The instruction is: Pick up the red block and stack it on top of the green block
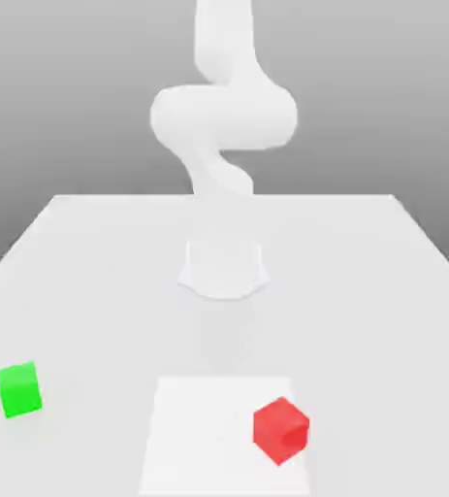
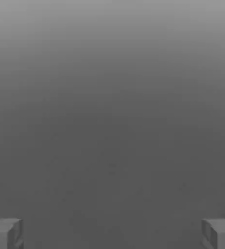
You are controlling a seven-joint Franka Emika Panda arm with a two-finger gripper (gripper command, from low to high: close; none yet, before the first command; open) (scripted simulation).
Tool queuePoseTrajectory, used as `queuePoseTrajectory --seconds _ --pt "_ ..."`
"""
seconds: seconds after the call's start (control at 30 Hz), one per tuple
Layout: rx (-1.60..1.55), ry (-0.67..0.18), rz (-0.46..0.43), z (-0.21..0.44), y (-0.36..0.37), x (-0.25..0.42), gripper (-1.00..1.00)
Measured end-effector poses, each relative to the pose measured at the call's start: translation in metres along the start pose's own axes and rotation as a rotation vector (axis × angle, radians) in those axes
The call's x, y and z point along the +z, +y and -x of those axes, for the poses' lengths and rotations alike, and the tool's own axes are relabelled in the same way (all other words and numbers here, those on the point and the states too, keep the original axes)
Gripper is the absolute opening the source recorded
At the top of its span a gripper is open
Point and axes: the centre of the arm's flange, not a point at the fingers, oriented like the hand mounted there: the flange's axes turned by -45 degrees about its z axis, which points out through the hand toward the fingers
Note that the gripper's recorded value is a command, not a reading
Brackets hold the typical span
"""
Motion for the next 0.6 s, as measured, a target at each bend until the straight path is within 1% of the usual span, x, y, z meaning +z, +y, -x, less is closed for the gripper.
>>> queuePoseTrajectory --seconds 0.13,0.3,0.47,0.6 --pt "-0.096 -0.13 -0.046 0.018 -0.01 0.091 0.0" --pt "-0.217 -0.285 -0.099 0.06 -0.029 0.19 0.0" --pt "-0.341 -0.437 -0.147 0.123 -0.048 0.275 0.0" --pt "-0.448 -0.558 -0.185 0.185 -0.062 0.329 0.0"
